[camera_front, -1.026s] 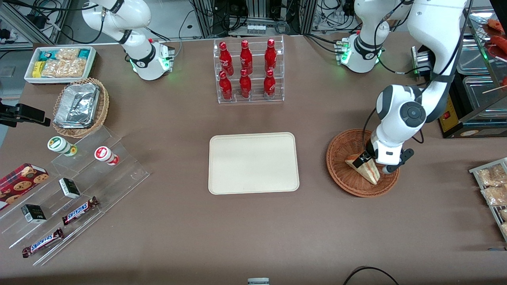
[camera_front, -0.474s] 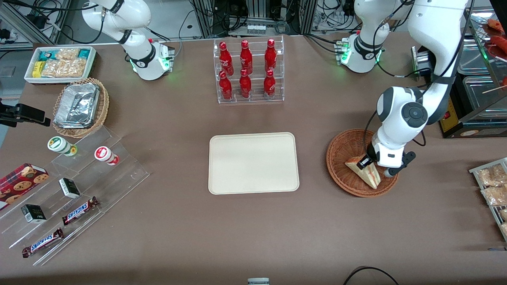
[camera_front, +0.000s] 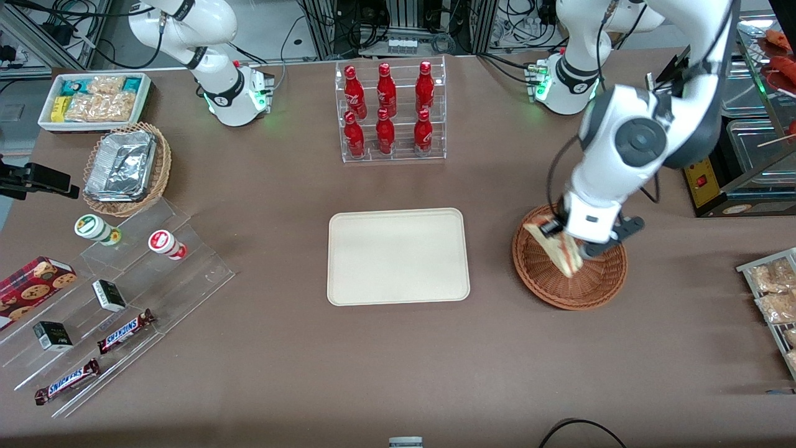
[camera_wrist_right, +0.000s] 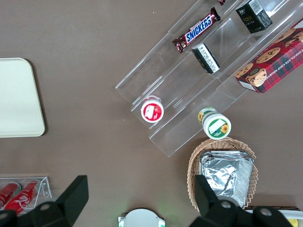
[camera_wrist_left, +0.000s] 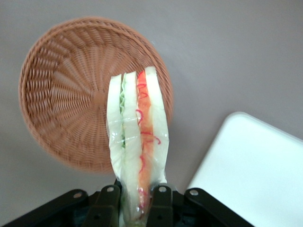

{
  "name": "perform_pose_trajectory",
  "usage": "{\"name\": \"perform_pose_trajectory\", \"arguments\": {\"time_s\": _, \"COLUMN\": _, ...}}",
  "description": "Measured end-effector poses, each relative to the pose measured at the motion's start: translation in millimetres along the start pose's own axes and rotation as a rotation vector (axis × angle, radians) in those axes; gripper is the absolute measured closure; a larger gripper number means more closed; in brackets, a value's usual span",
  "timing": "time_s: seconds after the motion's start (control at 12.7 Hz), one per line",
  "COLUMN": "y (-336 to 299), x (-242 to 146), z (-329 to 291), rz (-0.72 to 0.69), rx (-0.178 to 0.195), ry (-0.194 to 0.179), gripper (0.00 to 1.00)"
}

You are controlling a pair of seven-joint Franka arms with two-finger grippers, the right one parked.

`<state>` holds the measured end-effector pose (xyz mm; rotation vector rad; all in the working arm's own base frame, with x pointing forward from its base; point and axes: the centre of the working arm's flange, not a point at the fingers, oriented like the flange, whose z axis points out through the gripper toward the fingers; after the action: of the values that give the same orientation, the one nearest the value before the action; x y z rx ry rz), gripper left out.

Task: Place sandwich from basket to tray
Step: 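Lift the sandwich upright out of the basket with the left gripper, then carry the sandwich over the cream tray with the left gripper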

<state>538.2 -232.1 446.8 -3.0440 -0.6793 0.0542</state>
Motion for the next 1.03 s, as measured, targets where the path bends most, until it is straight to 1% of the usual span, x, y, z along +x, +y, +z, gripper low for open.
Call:
{"name": "perform_pose_trajectory", "arguments": {"time_s": 0.16, "y": 45.1, "x": -42.9, "z": -20.2, "rz": 0.058, "rx": -0.004, "ry": 0.005, "gripper": 0.82}}
{"name": "perform_pose_trajectory", "arguments": {"time_s": 0.24, "y": 69.6, "x": -69.2, "z": -15.7, "rz": 0.097, "rx": 0.000, "ry": 0.001, "gripper": 0.82}}
{"name": "perform_pose_trajectory", "arguments": {"time_s": 0.32, "y": 93.3, "x": -95.5, "z": -4.4, "rz": 0.140, "rx": 0.006, "ry": -0.004, "gripper": 0.82}}
{"name": "perform_pose_trajectory", "arguments": {"time_s": 0.39, "y": 117.6, "x": -121.1, "z": 10.7, "rz": 0.183, "rx": 0.004, "ry": -0.006, "gripper": 0.82}}
{"name": "perform_pose_trajectory", "arguments": {"time_s": 0.55, "y": 159.7, "x": -159.3, "z": 40.0, "rz": 0.249, "rx": -0.018, "ry": -0.003, "gripper": 0.82}}
{"name": "perform_pose_trajectory", "arguments": {"time_s": 0.71, "y": 188.5, "x": -168.9, "z": 67.7, "rz": 0.277, "rx": -0.054, "ry": 0.006, "gripper": 0.82}}
{"name": "perform_pose_trajectory", "arguments": {"time_s": 0.79, "y": 199.9, "x": -170.2, "z": 83.2, "rz": 0.290, "rx": -0.074, "ry": 0.016, "gripper": 0.82}}
{"name": "perform_pose_trajectory", "arguments": {"time_s": 0.87, "y": 209.3, "x": -173.0, "z": 99.4, "rz": 0.308, "rx": -0.085, "ry": 0.033, "gripper": 0.82}}
{"name": "perform_pose_trajectory", "arguments": {"time_s": 1.03, "y": 220.4, "x": -177.6, "z": 127.2, "rz": 0.344, "rx": -0.083, "ry": 0.064, "gripper": 0.82}}
